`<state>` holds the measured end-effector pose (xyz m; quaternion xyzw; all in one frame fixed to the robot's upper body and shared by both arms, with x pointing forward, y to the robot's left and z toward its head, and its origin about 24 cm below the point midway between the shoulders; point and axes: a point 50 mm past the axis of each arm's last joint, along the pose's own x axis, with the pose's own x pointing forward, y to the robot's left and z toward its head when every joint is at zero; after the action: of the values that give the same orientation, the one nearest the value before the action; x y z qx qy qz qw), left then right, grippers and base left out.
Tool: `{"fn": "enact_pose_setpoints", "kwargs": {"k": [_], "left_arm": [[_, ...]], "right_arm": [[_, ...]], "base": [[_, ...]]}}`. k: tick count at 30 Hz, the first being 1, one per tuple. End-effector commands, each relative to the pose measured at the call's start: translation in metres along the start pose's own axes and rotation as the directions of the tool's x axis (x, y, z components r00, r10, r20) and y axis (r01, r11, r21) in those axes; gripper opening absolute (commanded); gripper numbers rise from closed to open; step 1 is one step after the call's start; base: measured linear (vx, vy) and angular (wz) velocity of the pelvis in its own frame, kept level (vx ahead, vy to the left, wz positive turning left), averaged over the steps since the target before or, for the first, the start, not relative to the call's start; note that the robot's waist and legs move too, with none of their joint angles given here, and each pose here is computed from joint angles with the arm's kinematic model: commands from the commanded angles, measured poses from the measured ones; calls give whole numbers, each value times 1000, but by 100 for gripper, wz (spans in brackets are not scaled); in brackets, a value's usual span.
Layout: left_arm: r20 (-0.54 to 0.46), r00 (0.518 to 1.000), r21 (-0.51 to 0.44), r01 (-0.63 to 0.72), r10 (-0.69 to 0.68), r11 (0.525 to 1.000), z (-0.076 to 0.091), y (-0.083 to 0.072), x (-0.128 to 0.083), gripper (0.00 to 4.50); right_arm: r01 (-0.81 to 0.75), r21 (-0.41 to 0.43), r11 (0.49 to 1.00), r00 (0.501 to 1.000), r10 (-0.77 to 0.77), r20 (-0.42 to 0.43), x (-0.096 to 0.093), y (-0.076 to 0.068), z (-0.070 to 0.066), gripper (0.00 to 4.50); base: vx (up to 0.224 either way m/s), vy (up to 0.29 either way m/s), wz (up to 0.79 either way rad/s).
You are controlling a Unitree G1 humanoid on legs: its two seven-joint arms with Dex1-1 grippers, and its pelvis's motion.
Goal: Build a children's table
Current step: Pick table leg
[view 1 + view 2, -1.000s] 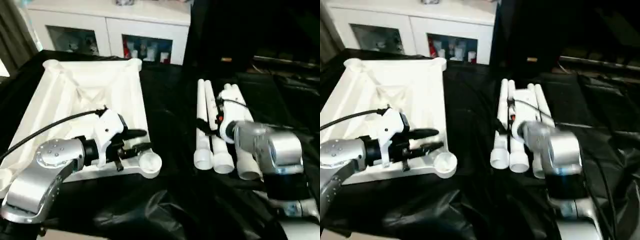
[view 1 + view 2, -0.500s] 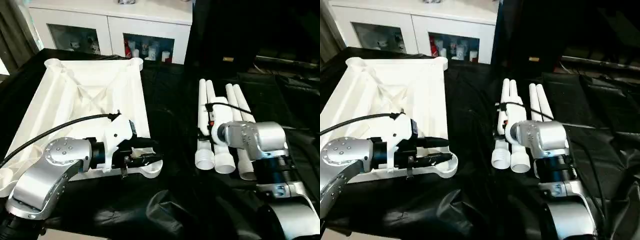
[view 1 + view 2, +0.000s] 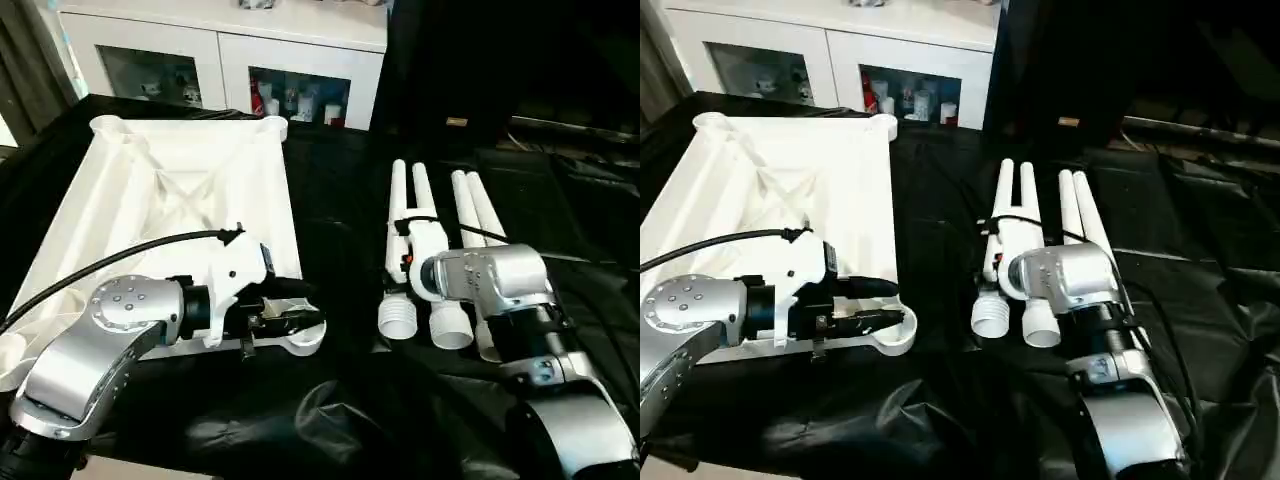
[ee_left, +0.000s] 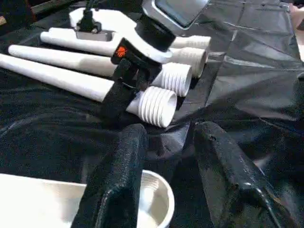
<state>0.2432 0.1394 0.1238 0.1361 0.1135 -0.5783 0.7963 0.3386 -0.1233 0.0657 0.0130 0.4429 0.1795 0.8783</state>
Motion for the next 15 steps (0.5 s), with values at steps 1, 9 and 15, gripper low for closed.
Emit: {"fn": "enact_pose_setpoints", "kwargs": {"k": [1,9,15], "left_arm": [[-13,1000,15,11,-10,1000,2,-2,3,201],[-70,997,23,24,-22,999,-3,-4,3,201],[-80,997,33,8,-6,999,-4,-3,3,201]], "right_arm": [[10,-1,1000,1000,-10,-4,0,-2,2,423],[-6,39,999,1000,7,-29,7,-2,-1,359],[-2,64,998,999,5,-49,11,-4,-6,310]], "base": [[0,0,0],[0,0,0],[0,0,0]]}}
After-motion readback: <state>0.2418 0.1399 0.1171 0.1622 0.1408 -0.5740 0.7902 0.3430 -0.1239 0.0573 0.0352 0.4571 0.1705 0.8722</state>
